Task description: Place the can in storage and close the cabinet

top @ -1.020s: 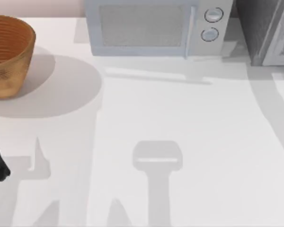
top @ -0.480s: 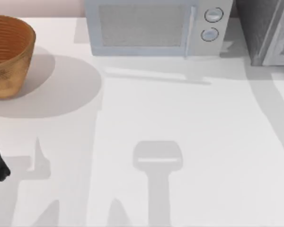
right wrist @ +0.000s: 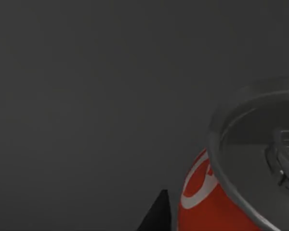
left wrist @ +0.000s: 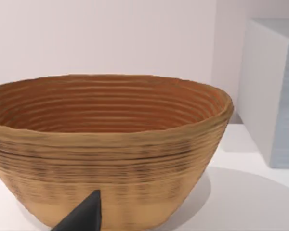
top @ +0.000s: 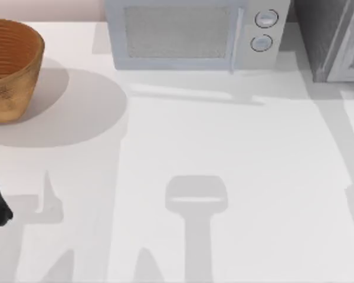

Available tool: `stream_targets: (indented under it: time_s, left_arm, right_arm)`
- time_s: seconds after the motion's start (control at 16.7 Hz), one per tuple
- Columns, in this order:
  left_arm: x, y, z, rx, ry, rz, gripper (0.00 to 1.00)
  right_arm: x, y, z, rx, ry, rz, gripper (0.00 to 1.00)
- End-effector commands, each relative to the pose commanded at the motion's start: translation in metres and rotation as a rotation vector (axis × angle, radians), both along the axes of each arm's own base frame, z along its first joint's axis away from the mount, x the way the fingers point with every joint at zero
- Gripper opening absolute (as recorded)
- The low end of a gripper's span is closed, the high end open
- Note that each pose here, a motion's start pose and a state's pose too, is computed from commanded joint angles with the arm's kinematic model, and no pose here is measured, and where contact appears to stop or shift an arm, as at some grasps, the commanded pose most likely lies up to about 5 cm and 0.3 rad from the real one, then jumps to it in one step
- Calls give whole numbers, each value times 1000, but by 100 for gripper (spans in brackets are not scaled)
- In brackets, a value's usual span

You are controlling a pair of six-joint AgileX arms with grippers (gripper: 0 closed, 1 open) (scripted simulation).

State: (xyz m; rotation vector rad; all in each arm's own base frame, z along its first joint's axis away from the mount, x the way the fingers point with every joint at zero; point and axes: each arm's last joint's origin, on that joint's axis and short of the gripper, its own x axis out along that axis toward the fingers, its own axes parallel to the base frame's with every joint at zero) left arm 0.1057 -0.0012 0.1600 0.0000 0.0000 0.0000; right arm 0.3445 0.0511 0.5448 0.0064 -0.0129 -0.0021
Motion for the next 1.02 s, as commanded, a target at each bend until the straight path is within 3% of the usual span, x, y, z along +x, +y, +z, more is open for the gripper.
stream_targets:
  time_s: [0.24, 0.48, 0.78, 1.02]
  left_arm:
    - [0, 0, 0, 0, 0, 0, 100]
    - [0, 0, 0, 0, 0, 0, 100]
    - [0, 0, 0, 0, 0, 0, 100]
    - [0, 0, 0, 0, 0, 0, 100]
  right_arm:
    - [29, -2, 4, 4, -31, 2, 0]
    - [58, -5, -12, -1, 7, 1, 0]
    - [62, -6, -15, -2, 13, 1, 0]
    - [62, -6, -15, -2, 13, 1, 30]
